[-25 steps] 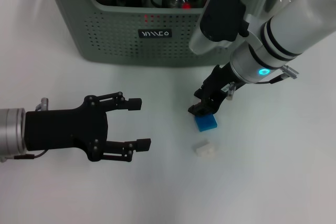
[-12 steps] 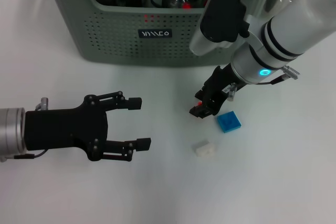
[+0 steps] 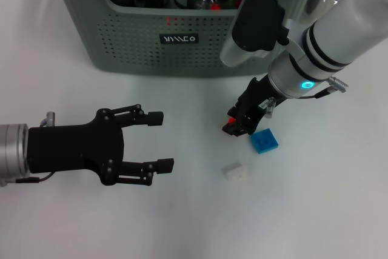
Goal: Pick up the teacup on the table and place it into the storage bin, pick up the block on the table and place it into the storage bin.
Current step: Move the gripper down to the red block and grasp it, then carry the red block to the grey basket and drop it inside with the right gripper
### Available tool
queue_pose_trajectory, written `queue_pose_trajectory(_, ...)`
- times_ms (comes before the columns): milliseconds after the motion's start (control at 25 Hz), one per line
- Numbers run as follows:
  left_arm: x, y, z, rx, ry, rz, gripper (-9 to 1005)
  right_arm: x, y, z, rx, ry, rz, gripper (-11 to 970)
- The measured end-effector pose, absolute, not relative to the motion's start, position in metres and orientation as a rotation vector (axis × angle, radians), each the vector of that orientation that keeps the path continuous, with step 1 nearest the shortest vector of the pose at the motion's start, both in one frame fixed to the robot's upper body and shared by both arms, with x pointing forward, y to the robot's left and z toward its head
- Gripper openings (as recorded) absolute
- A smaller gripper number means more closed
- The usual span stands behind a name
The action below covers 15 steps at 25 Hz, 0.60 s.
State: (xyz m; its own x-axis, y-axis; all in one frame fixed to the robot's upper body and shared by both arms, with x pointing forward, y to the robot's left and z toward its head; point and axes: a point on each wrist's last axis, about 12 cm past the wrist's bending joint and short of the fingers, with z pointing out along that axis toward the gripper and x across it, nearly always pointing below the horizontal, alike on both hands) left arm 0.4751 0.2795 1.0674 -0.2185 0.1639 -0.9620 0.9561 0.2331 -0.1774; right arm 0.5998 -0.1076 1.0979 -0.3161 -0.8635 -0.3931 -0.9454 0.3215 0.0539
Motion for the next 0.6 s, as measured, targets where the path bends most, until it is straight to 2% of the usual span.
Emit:
queue_pose_trajectory(40,0.475,0.279,1.067,1.076,1.593,-1.091,874,0.6,-0.108,1.098,-1.626,2.3,0.398,438)
queue_pose_trajectory(160,0.475,0.279,1.068,1.075,1.592,-1.09,875,0.599,-0.108,1.098,-1.624,2.306,0.399,311)
queue_pose_trajectory(400,0.476,0.28,1.067,1.073,1.595,-1.085,875,0.596,-0.104,1.101,-1.664,2.295,0.394,249)
queue_pose_trajectory(600,0.476,0.281,1.068,1.074,1.594,-1.085,875,0.592,-0.099,1.144,-1.629,2.204,0.474,207)
